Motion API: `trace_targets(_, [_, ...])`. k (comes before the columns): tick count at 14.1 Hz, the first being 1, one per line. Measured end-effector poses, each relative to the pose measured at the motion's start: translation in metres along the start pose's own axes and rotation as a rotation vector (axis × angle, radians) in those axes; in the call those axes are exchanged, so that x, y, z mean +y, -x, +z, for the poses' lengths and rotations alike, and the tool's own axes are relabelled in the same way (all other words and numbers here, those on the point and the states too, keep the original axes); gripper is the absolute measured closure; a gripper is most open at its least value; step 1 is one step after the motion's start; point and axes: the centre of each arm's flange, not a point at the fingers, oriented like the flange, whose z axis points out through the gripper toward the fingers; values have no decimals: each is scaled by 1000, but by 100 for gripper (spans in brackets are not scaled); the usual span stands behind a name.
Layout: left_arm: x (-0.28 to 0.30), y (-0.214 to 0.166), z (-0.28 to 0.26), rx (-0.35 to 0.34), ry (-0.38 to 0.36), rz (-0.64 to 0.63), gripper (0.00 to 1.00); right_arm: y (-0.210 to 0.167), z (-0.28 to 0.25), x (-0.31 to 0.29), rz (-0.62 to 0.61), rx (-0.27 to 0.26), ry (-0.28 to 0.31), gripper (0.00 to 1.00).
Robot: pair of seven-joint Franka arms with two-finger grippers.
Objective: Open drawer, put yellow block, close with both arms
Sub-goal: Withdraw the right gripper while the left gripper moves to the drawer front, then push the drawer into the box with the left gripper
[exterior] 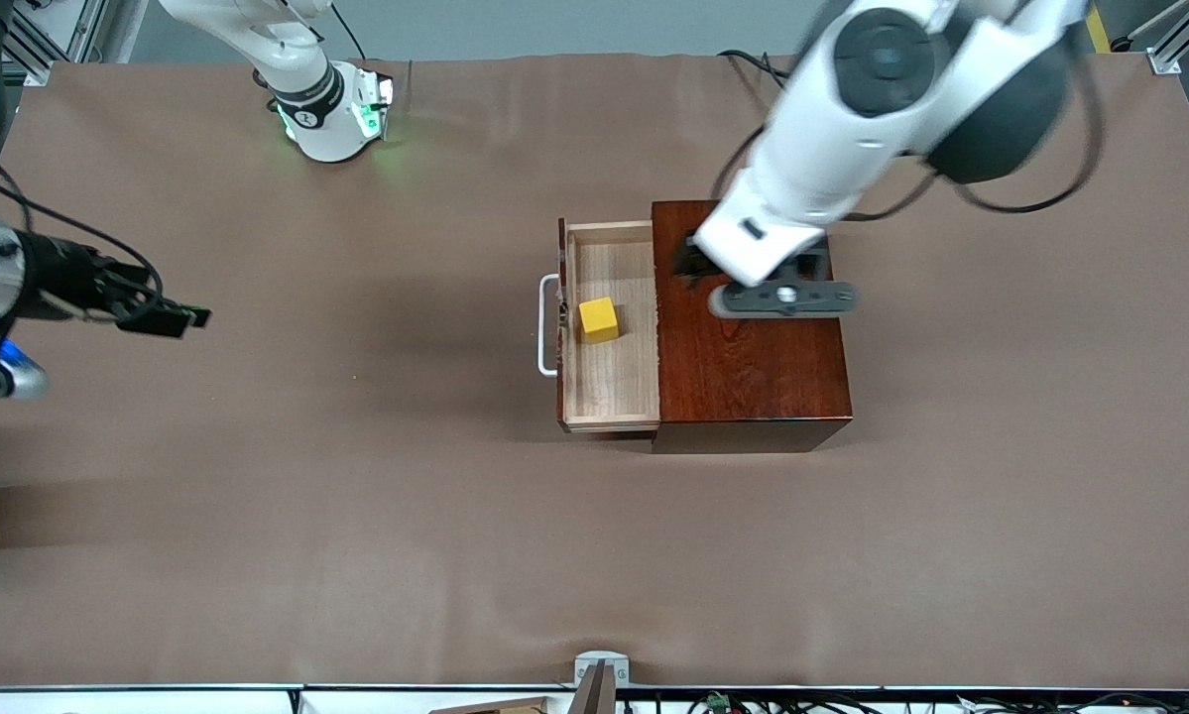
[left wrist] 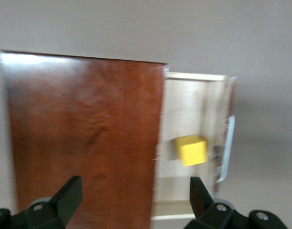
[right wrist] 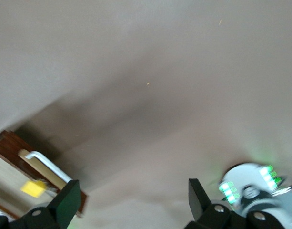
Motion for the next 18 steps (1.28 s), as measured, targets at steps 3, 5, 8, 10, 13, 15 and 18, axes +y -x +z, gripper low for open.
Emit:
trace_targets(3, [55, 22, 29, 34, 71, -147, 0, 37, -33, 16, -215, 61, 54, 0])
trace_targets(5, [90, 37, 51, 54, 139, -236, 0, 51, -42, 32, -325, 72, 72, 0])
trace_targets(8, [145, 63, 90, 74, 277, -368, 0, 56, -35, 50, -379, 90, 84, 0])
trace_targets(10, [176, 81, 128, 68, 366, -447, 0, 61, -26, 58, -402, 125, 78, 0])
trace_targets(13, [212, 109, 212, 111, 458, -518, 0, 70, -19, 68, -467, 176, 71, 0])
trace_targets(15, [225, 129, 256, 156, 454, -550, 0, 72, -21, 71, -514, 201, 69, 0])
trace_targets(18, [232, 145, 277, 153, 421, -618, 0, 71, -27, 71, -532, 231, 65, 0])
